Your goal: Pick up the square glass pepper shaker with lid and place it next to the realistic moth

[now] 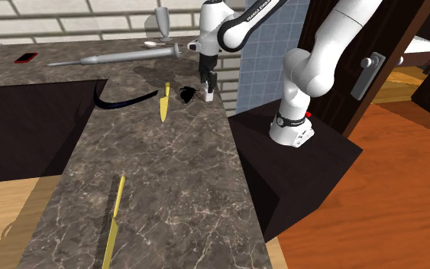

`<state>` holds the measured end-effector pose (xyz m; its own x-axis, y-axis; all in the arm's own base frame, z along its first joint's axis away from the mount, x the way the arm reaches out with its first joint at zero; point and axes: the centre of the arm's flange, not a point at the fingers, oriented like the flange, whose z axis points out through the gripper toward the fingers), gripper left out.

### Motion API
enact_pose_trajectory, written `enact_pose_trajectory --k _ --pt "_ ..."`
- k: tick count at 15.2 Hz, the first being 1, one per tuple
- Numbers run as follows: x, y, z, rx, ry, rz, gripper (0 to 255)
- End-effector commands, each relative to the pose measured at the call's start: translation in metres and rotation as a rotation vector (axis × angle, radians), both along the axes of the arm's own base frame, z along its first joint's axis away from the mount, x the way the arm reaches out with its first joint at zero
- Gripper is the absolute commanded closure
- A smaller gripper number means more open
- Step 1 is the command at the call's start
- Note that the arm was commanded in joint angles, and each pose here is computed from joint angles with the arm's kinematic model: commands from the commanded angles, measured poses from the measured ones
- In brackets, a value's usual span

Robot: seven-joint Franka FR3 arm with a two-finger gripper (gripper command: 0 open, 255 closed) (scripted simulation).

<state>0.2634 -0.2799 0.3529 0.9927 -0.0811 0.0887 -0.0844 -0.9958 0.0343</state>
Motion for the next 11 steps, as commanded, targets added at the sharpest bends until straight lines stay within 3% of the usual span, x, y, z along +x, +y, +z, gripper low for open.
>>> enact_pose_trajectory --k 1,4,11 --pt "-0.001 0.001 0.013 0.000 0.000 0.000 0" --pt "-0.004 0.002 0.050 0.000 0.000 0.000 0" --pt "-0.004 0.002 0.050 0.000 0.000 0.000 0"
